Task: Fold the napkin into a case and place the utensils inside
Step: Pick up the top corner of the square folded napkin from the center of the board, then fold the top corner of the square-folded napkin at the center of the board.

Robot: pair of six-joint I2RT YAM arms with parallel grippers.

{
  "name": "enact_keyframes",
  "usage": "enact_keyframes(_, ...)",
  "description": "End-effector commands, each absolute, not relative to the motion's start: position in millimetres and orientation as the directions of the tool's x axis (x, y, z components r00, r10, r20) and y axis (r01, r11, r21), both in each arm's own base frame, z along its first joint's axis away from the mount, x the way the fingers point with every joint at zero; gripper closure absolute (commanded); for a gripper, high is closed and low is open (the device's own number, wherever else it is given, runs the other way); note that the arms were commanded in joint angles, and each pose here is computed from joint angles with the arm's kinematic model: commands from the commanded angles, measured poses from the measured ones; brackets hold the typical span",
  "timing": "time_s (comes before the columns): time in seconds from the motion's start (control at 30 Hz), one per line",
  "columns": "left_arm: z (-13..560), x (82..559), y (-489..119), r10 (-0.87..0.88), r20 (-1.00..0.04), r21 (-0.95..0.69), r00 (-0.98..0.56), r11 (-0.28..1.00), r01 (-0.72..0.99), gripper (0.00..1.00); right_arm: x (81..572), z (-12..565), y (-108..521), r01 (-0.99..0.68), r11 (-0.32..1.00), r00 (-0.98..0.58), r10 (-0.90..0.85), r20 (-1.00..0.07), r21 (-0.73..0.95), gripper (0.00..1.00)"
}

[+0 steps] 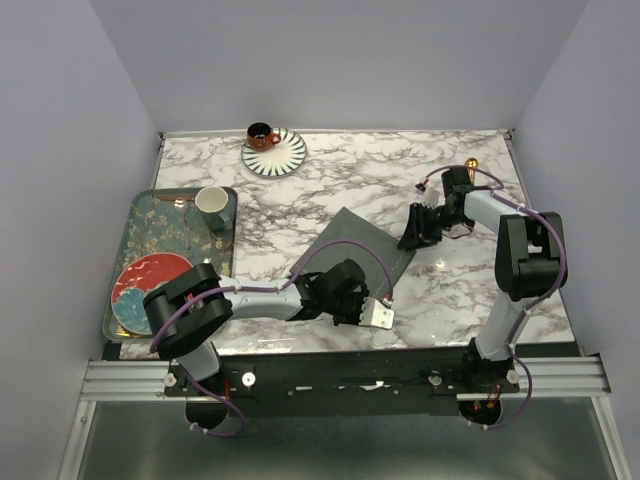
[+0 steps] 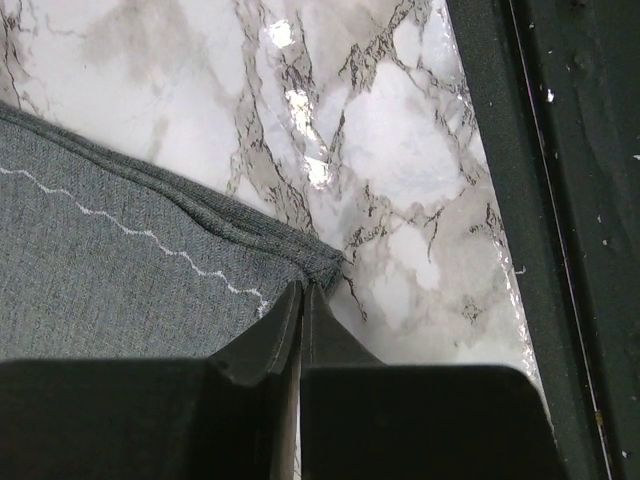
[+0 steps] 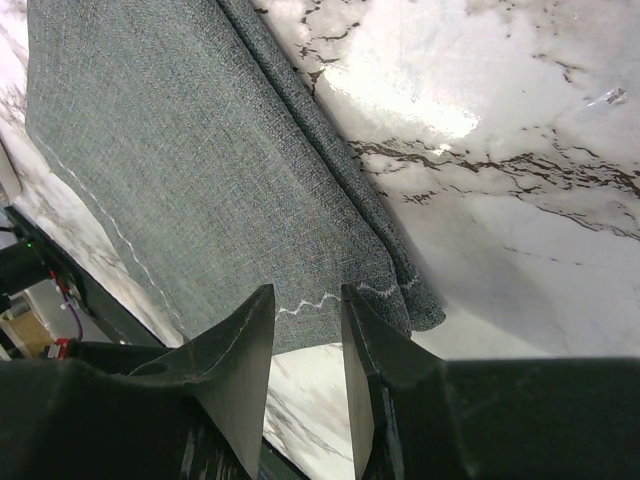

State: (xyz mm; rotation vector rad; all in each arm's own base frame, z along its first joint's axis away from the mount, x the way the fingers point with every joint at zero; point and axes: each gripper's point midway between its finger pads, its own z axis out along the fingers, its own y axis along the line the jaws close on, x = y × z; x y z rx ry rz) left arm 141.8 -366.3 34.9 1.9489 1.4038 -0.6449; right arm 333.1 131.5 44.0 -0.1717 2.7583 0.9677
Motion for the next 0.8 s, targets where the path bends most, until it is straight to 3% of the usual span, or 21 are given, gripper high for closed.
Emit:
enact_keyframes(0.0,50.5,148.7,-370.5,0.616,-0.721,0.243,0.317,-0.205,0.948,1.00,324.0,54.2,135.9,-0.197,0.760,-0.969,-0.055,-0.241,0.620,0.59)
enact_keyframes(0.17,75.3,178.8,-373.0,0.607,-0.751,0.227,0.262,-0.136,0.964,1.00,325.6,57.8,134.8,-0.211,0.763,-0.965,-0.063,-0.255,0.611,0.59)
enact_keyframes(0.3,98.5,240.5,-365.9,0.611,-0.775,0.185,0.160,-0.022,0.983,1.00,328.5,61.8,134.6,-0.216,0.764,-0.962,-0.062,-0.264,0.608,0.59)
enact_keyframes(0.4,104.4,276.1,-366.7,0.622,-0.771,0.169,0.136,-0.006,0.986,1.00,332.4,66.5,135.2,-0.222,0.760,-0.960,-0.061,-0.273,0.611,0.56)
enact_keyframes(0.5,100.0,322.3,-360.6,0.639,-0.765,0.153,0.080,0.060,0.986,1.00,337.4,72.6,135.3,-0.233,0.760,-0.955,-0.062,-0.290,0.606,0.48)
enact_keyframes(0.63,93.2,369.0,-353.1,0.653,-0.756,0.164,0.048,0.118,0.979,1.00,345.4,78.8,132.7,-0.287,0.764,-0.936,-0.095,-0.339,0.578,0.29)
enact_keyframes(0.77,83.7,399.4,-344.5,0.668,-0.744,0.175,0.028,0.155,0.972,1.00,351.5,78.8,131.2,-0.300,0.769,-0.931,-0.107,-0.349,0.564,0.25)
